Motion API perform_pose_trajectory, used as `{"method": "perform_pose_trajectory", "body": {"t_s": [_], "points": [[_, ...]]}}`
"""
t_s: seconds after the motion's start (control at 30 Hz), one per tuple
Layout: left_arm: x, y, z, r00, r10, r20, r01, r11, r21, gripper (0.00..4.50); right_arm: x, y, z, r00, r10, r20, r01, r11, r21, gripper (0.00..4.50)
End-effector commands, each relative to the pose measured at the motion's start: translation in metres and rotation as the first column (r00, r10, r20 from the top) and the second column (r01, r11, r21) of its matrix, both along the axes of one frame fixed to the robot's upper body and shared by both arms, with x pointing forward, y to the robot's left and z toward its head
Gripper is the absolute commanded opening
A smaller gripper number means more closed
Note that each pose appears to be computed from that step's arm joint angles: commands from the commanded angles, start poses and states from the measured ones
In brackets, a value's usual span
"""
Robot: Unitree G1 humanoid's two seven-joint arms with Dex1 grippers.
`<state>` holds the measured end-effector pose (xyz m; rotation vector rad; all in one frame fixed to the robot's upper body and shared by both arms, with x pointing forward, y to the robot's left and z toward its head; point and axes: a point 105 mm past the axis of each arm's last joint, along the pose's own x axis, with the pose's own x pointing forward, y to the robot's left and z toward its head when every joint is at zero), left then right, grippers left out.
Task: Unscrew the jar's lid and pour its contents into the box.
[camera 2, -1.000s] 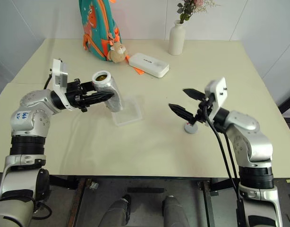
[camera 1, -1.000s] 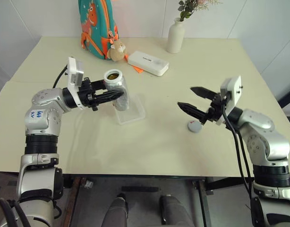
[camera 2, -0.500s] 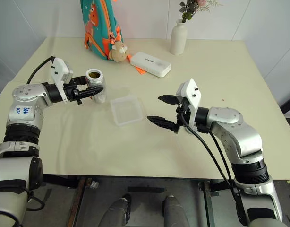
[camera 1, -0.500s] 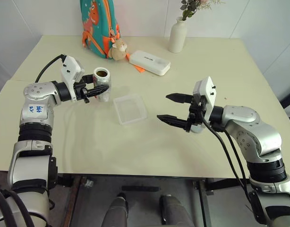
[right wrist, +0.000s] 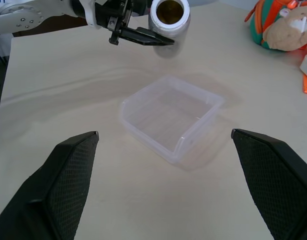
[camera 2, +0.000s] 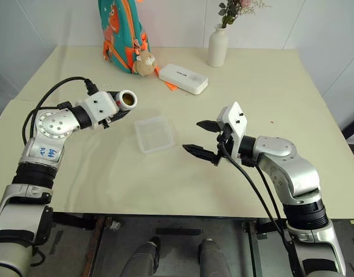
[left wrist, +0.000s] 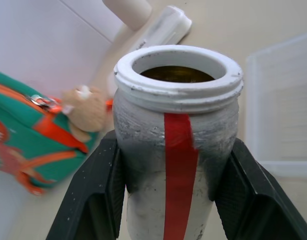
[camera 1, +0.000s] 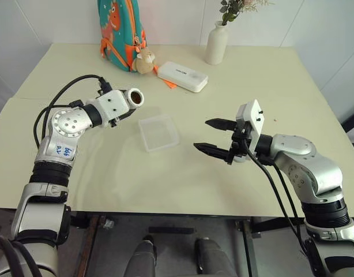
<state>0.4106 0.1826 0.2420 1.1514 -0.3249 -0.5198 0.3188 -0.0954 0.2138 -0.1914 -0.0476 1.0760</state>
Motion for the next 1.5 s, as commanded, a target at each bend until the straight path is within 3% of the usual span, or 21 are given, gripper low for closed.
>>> {"method": "perform_pose_trajectory", "body": {"t_s": [0.03,0.1,0.23,0.37,0.47,0.53,0.67,0.9,1.03,1.17,1.27,1.33,1.37,1.4,1.5], "points": [[-0.010,-0.013,0.019,0.935,-0.066,0.348,-0.046,0.952,0.303,2.00,-0.003,-0.001,0.014,0.998,-0.016,0.064,0.013,0.999,0.043,4.48],[-0.010,-0.016,0.013,0.900,-0.119,0.419,-0.073,0.908,0.413,2.00,-0.003,0.000,0.014,0.998,-0.017,0.064,0.014,0.999,0.051,4.48],[-0.012,-0.028,0.015,0.711,-0.324,0.623,-0.218,0.742,0.634,2.00,-0.002,0.001,0.016,0.997,-0.028,0.070,0.023,0.997,0.075,4.48],[-0.015,-0.039,0.019,0.509,-0.489,0.709,-0.310,0.664,0.681,2.00,-0.001,0.001,0.019,0.996,-0.044,0.073,0.037,0.994,0.105,4.48],[-0.012,-0.042,0.017,0.420,-0.571,0.706,-0.361,0.609,0.707,2.00,-0.001,0.003,0.019,0.996,-0.048,0.072,0.039,0.992,0.119,4.48],[-0.009,-0.041,0.016,0.413,-0.591,0.693,-0.362,0.591,0.721,2.00,-0.001,0.003,0.020,0.996,-0.052,0.073,0.043,0.991,0.126,4.48],[0.004,-0.036,0.004,0.486,-0.606,0.630,-0.358,0.519,0.776,2.00,-0.001,0.003,0.022,0.995,-0.066,0.076,0.054,0.987,0.153,4.48],[0.001,-0.049,0.005,0.461,-0.613,0.642,-0.304,0.571,0.763,2.00,-0.004,0.004,0.023,0.994,-0.078,0.074,0.063,0.981,0.184,4.48],[-0.002,-0.049,0.010,0.493,-0.572,0.656,-0.242,0.634,0.735,2.00,-0.007,0.004,0.021,0.995,-0.074,0.068,0.060,0.980,0.188,4.48],[-0.002,-0.038,0.031,0.612,-0.396,0.685,-0.144,0.795,0.589,2.00,-0.008,0.001,0.020,0.995,-0.073,0.061,0.060,0.982,0.181,4.48],[0.003,-0.023,0.052,0.756,-0.158,0.635,-0.069,0.946,0.316,2.00,-0.009,0.000,0.019,0.996,-0.065,0.058,0.054,0.984,0.171,4.48],[0.017,-0.005,0.054,0.878,0.031,0.478,-0.080,0.993,0.082,2.00,-0.009,-0.002,0.019,0.996,-0.061,0.062,0.050,0.986,0.161,4.48],[0.022,0.002,0.053,0.909,0.081,0.408,-0.088,0.996,-0.002,2.00,-0.009,-0.002,0.020,0.996,-0.060,0.064,0.049,0.987,0.156,4.48],[0.030,0.015,0.052,0.945,0.171,0.278,-0.127,0.978,-0.167,2.00,-0.009,-0.003,0.020,0.996,-0.059,0.068,0.048,0.988,0.148,4.48],[0.046,0.053,0.036,0.964,0.245,-0.104,-0.259,0.778,-0.573,2.00,-0.008,-0.006,0.019,0.995,-0.059,0.084,0.049,0.993,0.112,4.48]]}}
